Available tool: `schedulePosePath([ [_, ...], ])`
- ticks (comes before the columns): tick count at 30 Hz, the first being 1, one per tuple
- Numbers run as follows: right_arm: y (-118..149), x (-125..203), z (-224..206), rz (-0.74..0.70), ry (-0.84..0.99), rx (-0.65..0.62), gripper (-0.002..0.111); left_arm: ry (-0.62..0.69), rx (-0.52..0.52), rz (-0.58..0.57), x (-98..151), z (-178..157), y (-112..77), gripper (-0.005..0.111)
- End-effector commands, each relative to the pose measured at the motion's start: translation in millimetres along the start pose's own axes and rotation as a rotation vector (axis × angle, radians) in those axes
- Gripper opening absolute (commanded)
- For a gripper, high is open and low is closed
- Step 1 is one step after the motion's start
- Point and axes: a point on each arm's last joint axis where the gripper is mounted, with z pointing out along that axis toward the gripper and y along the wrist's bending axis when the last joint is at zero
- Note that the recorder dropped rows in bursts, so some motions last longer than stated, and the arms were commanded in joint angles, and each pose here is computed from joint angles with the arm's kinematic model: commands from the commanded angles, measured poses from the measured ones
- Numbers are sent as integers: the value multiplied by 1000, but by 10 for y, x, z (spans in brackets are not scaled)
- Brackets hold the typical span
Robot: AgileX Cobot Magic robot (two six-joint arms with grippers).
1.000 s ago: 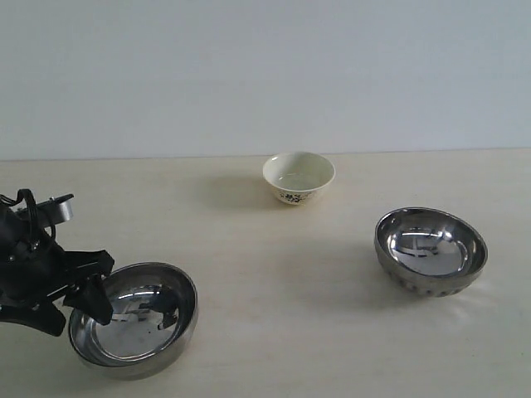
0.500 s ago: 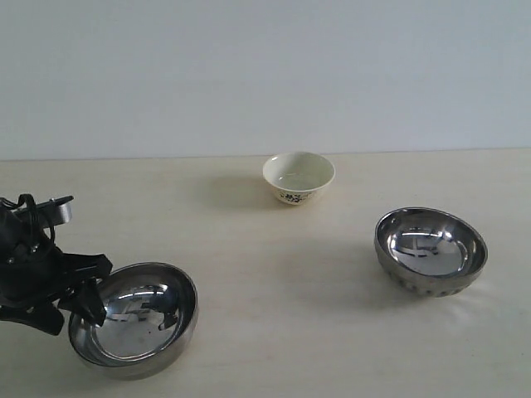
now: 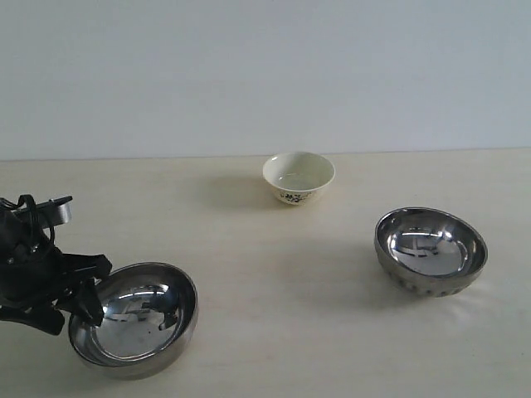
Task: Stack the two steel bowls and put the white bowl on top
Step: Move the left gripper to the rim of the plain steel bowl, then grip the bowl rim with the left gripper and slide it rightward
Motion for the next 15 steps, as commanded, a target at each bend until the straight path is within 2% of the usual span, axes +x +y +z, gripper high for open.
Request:
schedulePosePath([
  [1, -1, 9, 2, 0, -5, -1, 0, -6, 1, -7, -3, 7, -14, 33],
  [5, -1, 9, 2, 0, -5, -1, 0, -6, 3, 21, -4, 7, -16, 4],
  [10, -1, 9, 2, 0, -5, -1, 0, 7, 16, 43, 9, 7, -27, 4],
  [15, -1, 9, 2, 0, -5, -1, 0, -24, 95, 59, -14, -9, -103, 4],
])
